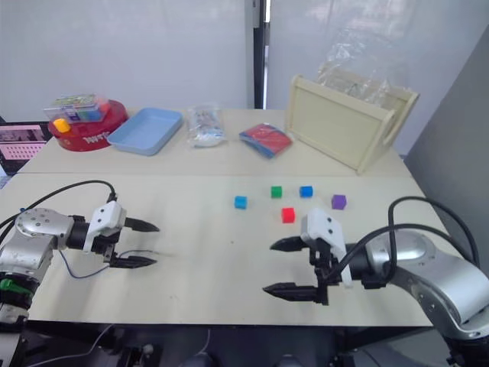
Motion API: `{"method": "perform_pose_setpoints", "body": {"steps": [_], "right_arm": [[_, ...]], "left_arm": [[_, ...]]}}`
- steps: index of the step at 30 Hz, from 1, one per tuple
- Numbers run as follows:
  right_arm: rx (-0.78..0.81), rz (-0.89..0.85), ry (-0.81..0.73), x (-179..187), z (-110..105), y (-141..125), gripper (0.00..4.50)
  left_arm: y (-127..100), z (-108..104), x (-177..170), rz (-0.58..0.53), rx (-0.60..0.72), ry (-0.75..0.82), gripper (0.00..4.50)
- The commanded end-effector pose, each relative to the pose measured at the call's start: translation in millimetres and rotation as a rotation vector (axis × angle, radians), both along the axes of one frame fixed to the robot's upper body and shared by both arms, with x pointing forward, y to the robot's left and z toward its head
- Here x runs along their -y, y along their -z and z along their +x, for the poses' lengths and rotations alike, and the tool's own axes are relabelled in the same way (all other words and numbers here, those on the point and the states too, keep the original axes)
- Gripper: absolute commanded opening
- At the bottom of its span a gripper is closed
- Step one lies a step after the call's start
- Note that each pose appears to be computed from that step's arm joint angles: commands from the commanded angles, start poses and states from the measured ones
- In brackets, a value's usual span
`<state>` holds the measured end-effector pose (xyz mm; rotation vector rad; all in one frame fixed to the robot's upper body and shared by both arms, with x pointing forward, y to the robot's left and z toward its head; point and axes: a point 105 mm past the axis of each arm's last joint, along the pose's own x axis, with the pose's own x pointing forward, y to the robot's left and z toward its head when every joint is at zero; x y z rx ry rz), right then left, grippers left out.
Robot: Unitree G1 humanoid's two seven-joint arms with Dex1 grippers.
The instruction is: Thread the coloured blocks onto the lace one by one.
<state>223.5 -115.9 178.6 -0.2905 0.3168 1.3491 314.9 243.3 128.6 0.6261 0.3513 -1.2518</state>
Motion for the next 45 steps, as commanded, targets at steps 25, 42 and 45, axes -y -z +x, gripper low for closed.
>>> {"method": "perform_pose_setpoints", "body": {"steps": [25, 42, 45], "right_arm": [[0.087, 0.011, 0.136, 19.5, 11.5, 21.6, 4.50], [0.102, 0.012, 0.152, 21.2, 18.4, 25.2, 4.50], [0.104, 0.015, 0.156, 21.5, 18.6, 23.9, 4.50]], "left_arm": [[33.2, 3.5, -11.5, 0.035, -0.065, 0.050, 0.71], [21.0, 13.1, 95.5, -0.185, -0.062, 0.013, 0.03], [25.5, 8.1, 99.6, -0.209, -0.097, -0.004, 1.01]]}}
